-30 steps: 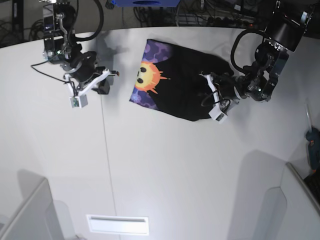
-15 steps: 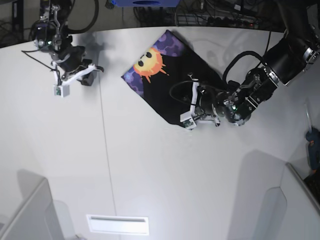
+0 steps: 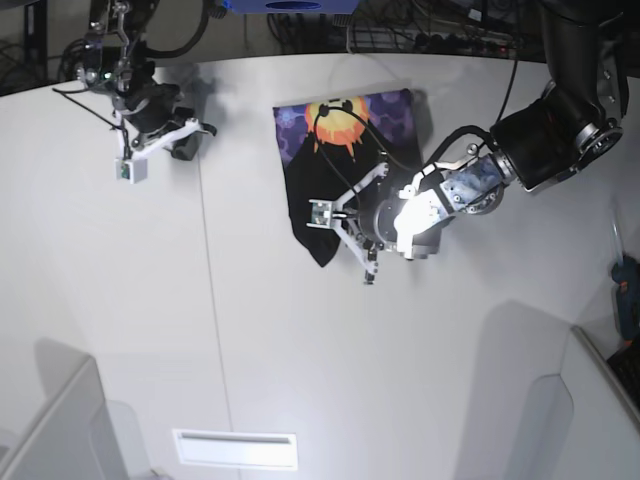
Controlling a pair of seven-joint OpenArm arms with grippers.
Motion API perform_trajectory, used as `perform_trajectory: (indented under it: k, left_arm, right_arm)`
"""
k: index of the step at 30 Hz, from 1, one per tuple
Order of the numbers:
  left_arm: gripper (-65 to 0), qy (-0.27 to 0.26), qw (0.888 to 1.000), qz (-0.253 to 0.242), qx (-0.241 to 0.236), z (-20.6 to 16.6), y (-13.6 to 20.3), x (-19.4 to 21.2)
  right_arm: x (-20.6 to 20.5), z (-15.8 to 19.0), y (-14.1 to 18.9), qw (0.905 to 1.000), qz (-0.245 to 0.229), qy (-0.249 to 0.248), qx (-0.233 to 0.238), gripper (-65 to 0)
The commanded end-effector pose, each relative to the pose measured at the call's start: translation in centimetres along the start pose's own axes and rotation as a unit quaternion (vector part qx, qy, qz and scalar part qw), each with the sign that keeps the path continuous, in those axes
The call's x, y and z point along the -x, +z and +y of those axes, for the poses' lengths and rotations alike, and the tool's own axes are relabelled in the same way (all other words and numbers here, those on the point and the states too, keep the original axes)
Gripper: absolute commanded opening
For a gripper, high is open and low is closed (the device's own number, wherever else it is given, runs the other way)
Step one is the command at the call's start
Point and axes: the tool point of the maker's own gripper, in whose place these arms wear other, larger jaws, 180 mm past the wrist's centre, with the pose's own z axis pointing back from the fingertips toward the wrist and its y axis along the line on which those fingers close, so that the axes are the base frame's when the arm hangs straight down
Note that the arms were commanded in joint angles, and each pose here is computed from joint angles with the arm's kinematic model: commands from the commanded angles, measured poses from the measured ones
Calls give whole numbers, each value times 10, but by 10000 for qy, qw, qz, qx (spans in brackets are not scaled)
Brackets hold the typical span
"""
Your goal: Fold the T-shirt properly
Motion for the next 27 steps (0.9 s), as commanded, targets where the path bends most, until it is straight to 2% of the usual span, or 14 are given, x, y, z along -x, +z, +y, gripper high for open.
perform_trajectory:
  k: [1,5,11,22,24,27]
  left_arm:
    - [-650,-262,9987,433,-35,-2,-3,15]
    - [-650,-684,9965,463,-129,0,-7,-1]
    - [-650,-698,9970,306,-120,0,-8,-17]
    - [-650,-683,9971,323,-88,-3,-9,-16]
    - [-650,-634,9976,291,-28,-7,-10,-17]
    - [-650,-158,9997,148,81,-5,-7,-16]
  right_arm:
    - [-11,0,3,9998,-189,68,-22,-650]
    - [-10,2,2,9998,-194,12,-35,-650]
    - [-9,2,2,9998,-181,0,-33,-650]
    - [-12,2,1,9998,-201,20,-37,-650]
    - [-12,2,2,9998,-201,27,-33,-650]
    - [-12,1,2,9998,-201,34,-30,-650]
